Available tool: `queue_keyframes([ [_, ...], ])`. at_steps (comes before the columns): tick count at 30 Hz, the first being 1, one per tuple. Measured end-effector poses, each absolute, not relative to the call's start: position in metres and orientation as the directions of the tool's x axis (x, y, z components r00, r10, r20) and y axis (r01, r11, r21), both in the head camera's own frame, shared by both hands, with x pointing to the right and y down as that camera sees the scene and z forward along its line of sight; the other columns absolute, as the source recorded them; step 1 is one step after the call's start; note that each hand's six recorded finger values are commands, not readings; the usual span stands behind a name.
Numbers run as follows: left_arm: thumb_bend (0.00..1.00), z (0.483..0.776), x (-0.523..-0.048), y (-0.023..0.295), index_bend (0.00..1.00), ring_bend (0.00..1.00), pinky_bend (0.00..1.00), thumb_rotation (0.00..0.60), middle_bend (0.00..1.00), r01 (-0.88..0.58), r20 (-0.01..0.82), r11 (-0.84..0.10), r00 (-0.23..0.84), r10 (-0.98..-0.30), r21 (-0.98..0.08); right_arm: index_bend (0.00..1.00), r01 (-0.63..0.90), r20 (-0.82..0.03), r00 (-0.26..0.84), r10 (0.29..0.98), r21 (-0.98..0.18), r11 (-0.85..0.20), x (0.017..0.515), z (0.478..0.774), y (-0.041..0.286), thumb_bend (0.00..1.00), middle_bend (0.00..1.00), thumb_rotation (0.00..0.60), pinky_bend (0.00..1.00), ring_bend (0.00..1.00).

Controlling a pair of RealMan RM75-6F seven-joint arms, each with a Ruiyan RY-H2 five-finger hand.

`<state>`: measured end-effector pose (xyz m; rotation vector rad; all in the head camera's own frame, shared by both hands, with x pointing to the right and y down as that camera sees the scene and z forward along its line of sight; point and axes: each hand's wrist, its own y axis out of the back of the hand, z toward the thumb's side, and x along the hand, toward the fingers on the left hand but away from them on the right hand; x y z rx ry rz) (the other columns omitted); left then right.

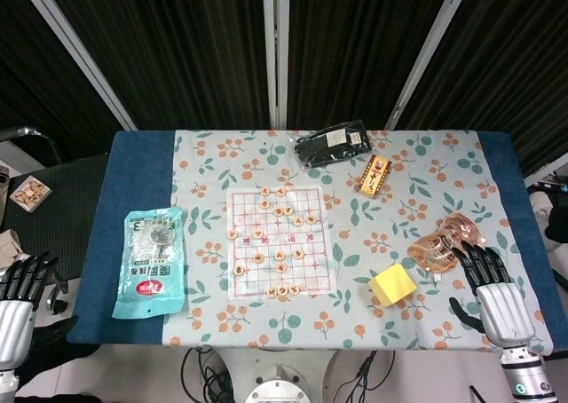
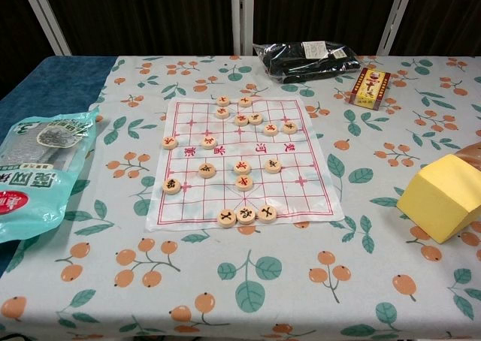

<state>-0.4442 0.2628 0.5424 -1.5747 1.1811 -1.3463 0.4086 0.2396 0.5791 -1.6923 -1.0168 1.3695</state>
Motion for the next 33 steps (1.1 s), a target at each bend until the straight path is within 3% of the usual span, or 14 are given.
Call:
queue_keyframes([
  [26,0.13,0.544,-0.441,0.273,0.09,0.0,0.03,0.6,0.02,-0.185,0.313,-0.312,0.02,-0.949,-0.932,0.0,0.097,-0.43,0.228,0.874,-0.883,-0.46,0.379,0.59,0.227,0.23,0.0,0.6,0.0,0.0],
  [33,0.13,0.552,-0.424,0.273,0.11,0.0,0.03,0.6,0.05,-0.218,0.333,-0.345,0.09,-0.938,-0.913,0.0,0.101,-0.418,0.229,0.879,-0.888,-0.449,0.379,0.587,0.224,0.23,0.0,0.6,0.0,0.0],
])
